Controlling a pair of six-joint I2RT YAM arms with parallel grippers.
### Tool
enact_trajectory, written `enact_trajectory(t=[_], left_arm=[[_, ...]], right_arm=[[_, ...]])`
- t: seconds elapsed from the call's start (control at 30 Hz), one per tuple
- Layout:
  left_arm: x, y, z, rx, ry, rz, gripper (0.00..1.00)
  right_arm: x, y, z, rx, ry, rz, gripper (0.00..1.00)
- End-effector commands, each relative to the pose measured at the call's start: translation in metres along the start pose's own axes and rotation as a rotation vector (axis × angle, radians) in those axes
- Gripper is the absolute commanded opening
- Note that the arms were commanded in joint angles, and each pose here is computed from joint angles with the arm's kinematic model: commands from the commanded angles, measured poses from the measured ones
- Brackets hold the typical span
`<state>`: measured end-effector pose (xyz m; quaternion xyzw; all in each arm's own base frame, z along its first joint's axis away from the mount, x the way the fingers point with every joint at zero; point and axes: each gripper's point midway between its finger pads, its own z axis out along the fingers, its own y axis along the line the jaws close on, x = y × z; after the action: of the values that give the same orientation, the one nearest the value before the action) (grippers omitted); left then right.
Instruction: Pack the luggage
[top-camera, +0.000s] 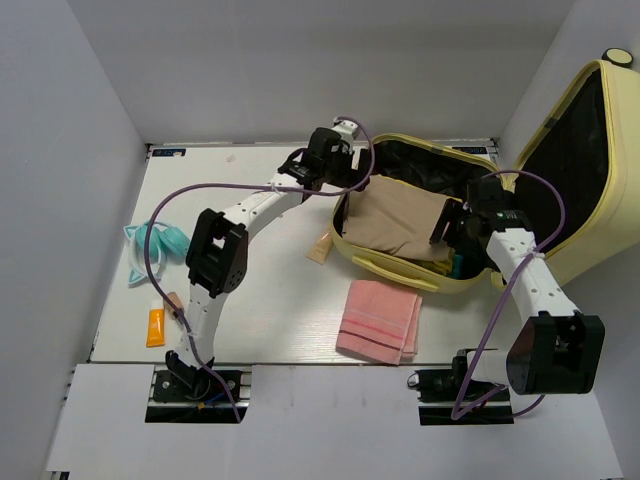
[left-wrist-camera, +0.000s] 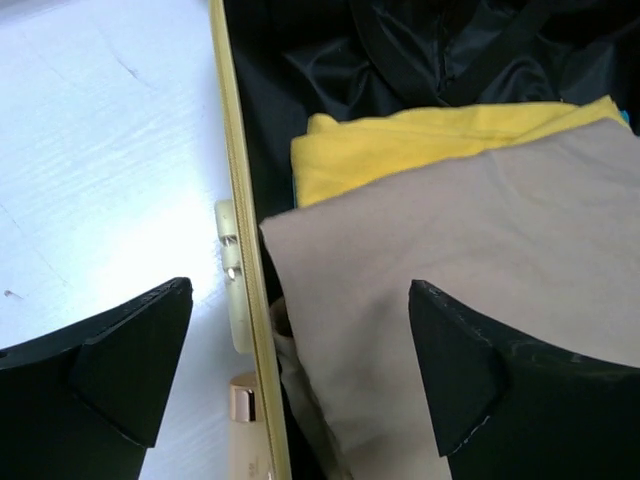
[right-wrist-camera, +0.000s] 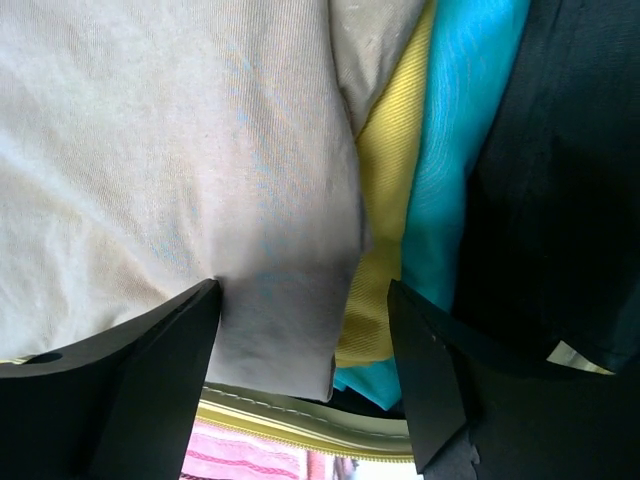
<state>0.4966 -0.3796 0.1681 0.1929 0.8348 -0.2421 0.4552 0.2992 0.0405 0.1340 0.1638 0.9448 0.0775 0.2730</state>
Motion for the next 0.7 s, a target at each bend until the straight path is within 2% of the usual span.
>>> enact_trajectory(t=[0.0,0.17,0.27,0.33,0.4,0.57,0.6,0.67], left_arm=[[-0.027,-0.026,-0.028,0.064,-0.026,0.060,1.00],[-0.041,-0.029,-0.057,0.018,-0.040,0.093,1.00],[-0.034,-0.037,-0.063,0.012,-0.019,0.122,0.99],[-0.019,-0.043,-0.061,0.018,0.014,0.141,0.97],[-0.005,-0.045,-0.056,0.019,0.042,0.140,0.95],[0.025,-0.058,-0.039,0.073,0.110,0.109,0.94],[0.035,-0.057,-0.032,0.075,0.130,0.108,0.94],[0.044,-0.058,-0.023,0.080,0.133,0.107,0.94]], right_arm=[[-0.019,0.001,-0.011,0.014,-0.057,0.015,0.74],[-0.046,0.001,-0.019,0.046,-0.165,0.070,0.75],[-0.052,0.003,-0.013,0.039,-0.176,0.083,0.74],[-0.047,0.008,-0.002,0.015,-0.130,0.077,0.74],[-0.040,0.013,0.007,-0.005,-0.083,0.070,0.54],[-0.002,0.009,0.016,-0.033,0.004,0.094,0.24],[0.014,0.003,0.022,-0.021,0.031,0.114,0.11],[0.036,0.001,0.021,-0.040,0.059,0.153,0.02]])
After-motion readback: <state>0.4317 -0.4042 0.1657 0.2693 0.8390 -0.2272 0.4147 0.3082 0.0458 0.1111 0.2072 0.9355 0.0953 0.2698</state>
